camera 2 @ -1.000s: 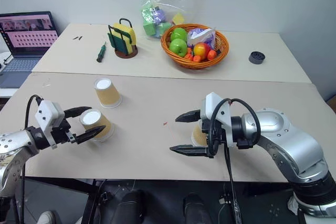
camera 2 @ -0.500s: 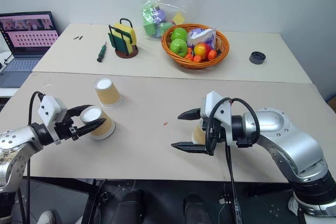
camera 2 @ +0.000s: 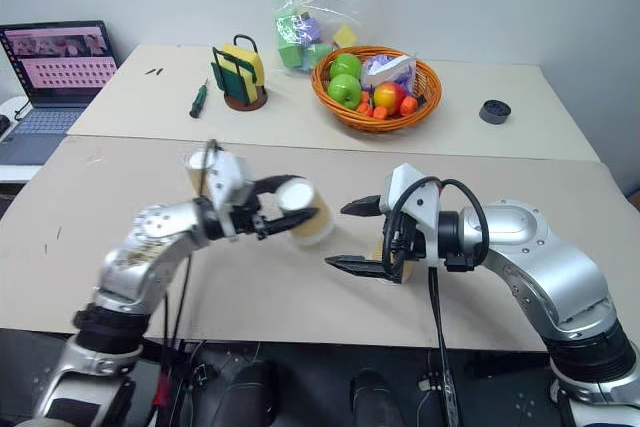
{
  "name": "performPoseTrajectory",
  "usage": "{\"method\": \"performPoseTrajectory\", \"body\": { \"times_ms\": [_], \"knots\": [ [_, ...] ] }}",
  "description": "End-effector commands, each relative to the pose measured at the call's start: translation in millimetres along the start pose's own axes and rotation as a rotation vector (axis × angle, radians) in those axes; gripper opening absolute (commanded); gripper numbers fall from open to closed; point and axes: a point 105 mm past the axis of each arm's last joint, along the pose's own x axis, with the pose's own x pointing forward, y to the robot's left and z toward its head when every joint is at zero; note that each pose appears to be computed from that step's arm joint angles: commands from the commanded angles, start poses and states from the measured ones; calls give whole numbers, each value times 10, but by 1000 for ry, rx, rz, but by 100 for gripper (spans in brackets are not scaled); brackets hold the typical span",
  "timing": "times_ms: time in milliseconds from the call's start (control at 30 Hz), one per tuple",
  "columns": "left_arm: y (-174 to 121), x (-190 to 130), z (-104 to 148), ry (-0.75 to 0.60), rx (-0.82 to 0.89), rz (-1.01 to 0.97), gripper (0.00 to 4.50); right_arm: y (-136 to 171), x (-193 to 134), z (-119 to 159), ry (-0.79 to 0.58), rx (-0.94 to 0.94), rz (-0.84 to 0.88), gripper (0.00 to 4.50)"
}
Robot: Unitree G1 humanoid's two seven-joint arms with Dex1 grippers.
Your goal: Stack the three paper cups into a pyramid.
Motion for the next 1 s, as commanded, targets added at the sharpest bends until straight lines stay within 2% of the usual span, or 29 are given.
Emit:
{"method": "performPoseTrajectory", "body": {
  "times_ms": [33,133,300,433,633,700,767,800,900,1000],
  "knots": [
    [41,120,-76,27,69,5,303,28,-21,106,-19,-36,-15,450],
    [43,146,-52,5,70,-12,303,33,-41,112,-14,-38,-31,450],
    [35,82,109,-36,102,-33,445,36,-48,100,-12,-33,-37,450],
    [56,-109,435,-108,80,-29,445,30,-15,88,-19,-28,-27,450],
    [157,-523,725,-142,-26,53,445,-14,5,37,-11,-20,-19,450],
    [371,-720,663,-139,-99,254,445,-21,13,19,-8,-19,-17,450],
    [600,-973,379,-57,-108,589,445,-27,19,12,-10,-17,-15,450],
    [621,-1061,265,-39,-129,708,445,-31,23,11,-12,-15,-15,450],
    [521,-1121,106,-32,-143,893,445,-30,36,3,-13,-13,-8,450],
    [464,-1117,-39,-8,-153,996,445,-26,48,3,-13,-13,0,450]
  ]
}}
